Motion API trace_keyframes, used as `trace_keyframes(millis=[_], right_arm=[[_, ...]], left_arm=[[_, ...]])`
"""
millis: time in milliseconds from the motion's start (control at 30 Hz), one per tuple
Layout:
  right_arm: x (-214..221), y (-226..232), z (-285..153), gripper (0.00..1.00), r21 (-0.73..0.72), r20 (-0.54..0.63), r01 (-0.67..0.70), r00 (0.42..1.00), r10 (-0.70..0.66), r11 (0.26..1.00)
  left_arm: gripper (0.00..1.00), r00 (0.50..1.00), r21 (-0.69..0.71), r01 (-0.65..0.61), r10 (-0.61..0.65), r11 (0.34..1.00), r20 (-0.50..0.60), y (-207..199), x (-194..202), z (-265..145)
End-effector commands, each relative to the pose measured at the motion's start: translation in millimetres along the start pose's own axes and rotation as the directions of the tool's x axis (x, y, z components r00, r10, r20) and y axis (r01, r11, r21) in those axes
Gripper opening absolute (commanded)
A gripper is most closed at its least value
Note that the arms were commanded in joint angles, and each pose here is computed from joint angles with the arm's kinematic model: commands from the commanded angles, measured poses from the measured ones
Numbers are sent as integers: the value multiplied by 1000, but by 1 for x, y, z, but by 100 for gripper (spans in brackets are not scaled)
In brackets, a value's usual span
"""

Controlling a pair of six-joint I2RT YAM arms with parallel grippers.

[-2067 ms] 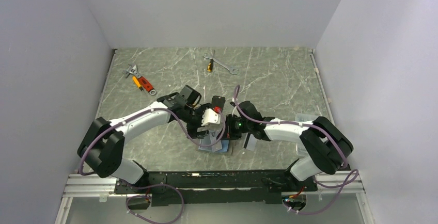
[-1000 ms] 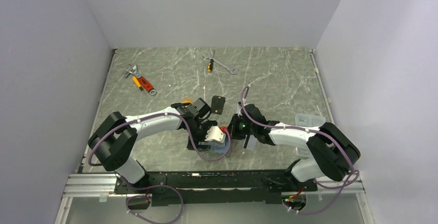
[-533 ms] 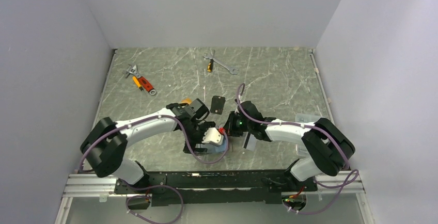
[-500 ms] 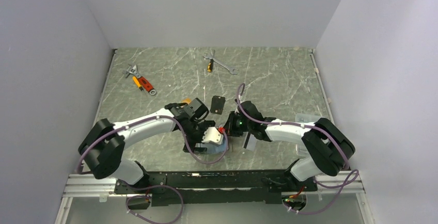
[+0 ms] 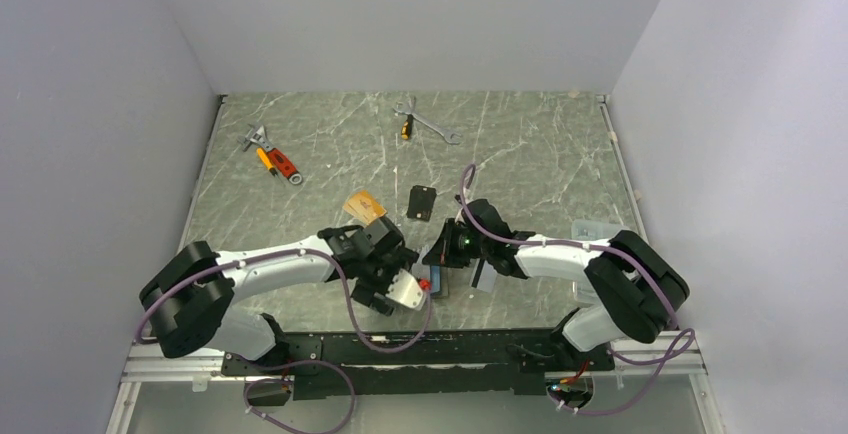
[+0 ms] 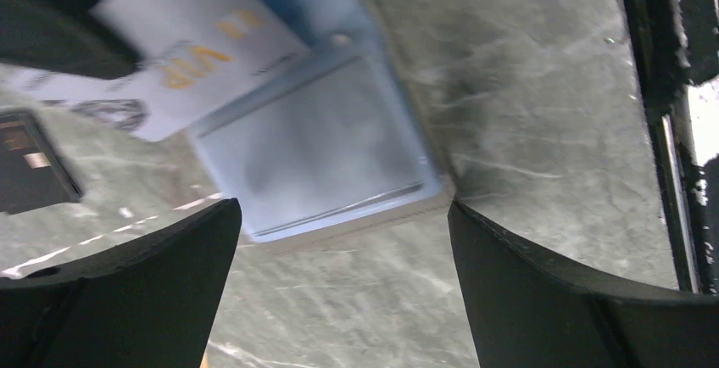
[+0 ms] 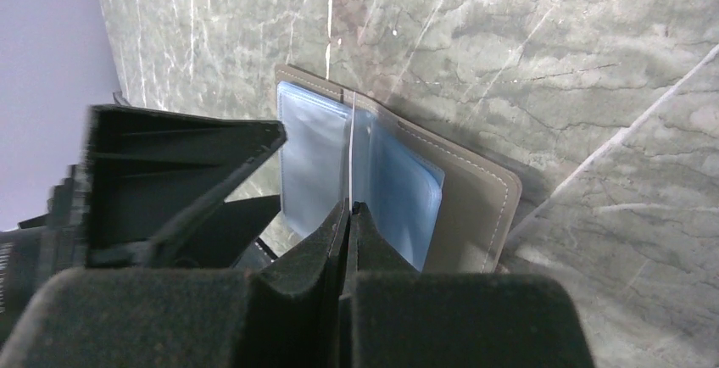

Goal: Put the credit cards into the card holder
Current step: Insert the credit card into the card holder.

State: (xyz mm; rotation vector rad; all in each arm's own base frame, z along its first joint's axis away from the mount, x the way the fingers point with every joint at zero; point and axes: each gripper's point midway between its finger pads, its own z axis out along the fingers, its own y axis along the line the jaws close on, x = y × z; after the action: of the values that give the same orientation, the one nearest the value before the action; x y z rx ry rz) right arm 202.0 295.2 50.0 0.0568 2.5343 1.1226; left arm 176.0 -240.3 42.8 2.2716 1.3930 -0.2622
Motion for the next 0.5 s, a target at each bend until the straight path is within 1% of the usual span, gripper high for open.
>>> trace_keyframes(millis=[0,100,233,367,467], right_arm=[[-3,7,3,0,-39,22,10,1000,-9,999],[-5,8,4,0,-31,24,23,999,-22,999],[-9,8,7,0,-16,24,46,999,-46,999],[-18,9,6,0,-4,39,64,997,-64,998],[-30,7,-2,0,4,75,64,995,-64,998]], left_arm=[[99,988,-57,-146,143,988,-57,6,7,5],[99,985,-58,-167,164,984,-53,6,5,7],[90,986,-61,-166,164,984,-38,8,0,10],[79,992,-21,-128,128,992,1,1,-10,13],[76,994,11,-103,103,995,24,-7,-20,14]])
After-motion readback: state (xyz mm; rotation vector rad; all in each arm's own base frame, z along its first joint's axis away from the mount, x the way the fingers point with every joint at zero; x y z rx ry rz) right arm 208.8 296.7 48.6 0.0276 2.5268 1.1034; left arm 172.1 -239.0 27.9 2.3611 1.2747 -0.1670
